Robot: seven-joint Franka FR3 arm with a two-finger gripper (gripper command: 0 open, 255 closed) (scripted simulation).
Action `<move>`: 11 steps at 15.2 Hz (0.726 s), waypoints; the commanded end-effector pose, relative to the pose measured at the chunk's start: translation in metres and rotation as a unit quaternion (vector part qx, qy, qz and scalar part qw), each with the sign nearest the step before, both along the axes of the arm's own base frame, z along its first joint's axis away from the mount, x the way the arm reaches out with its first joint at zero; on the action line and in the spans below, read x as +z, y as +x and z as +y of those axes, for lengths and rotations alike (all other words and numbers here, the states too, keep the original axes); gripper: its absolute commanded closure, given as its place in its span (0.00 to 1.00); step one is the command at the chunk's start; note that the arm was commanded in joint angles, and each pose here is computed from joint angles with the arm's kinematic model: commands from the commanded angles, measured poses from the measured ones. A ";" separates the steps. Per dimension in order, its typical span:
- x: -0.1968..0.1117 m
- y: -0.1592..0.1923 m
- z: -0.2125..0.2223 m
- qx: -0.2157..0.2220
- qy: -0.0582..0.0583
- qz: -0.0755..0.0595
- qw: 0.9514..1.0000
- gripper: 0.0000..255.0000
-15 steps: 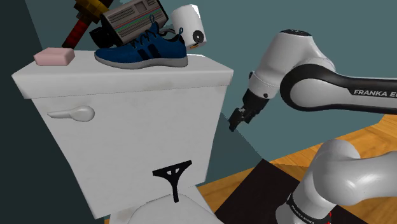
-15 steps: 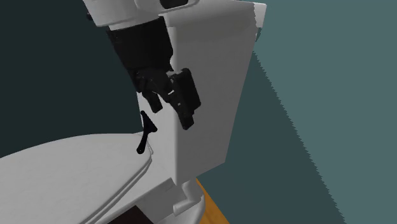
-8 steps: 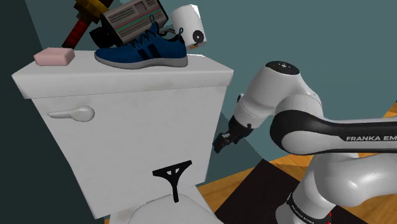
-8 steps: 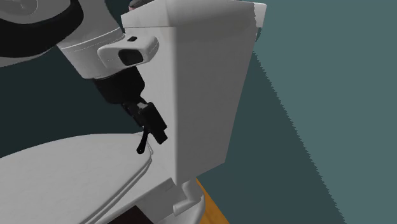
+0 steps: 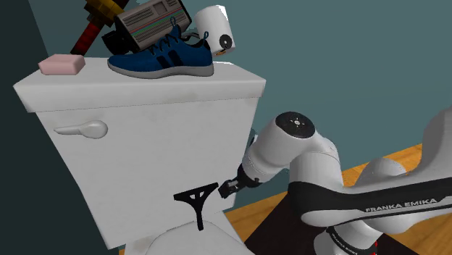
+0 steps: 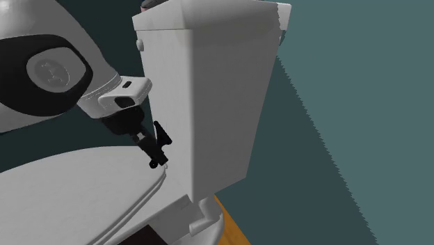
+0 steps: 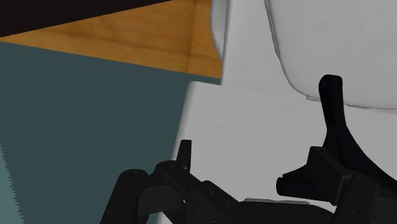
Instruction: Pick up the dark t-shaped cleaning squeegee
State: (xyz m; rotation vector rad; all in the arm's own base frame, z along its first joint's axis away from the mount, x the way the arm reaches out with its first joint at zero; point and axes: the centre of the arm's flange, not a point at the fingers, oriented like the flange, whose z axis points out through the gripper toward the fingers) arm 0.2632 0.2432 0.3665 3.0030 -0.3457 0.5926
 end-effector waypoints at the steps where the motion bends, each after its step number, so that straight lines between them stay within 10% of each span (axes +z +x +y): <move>1: -0.017 0.003 0.025 -0.008 0.003 -0.009 1.000 0.00; 11: -0.098 0.020 0.118 -0.043 0.000 -0.051 0.998 0.00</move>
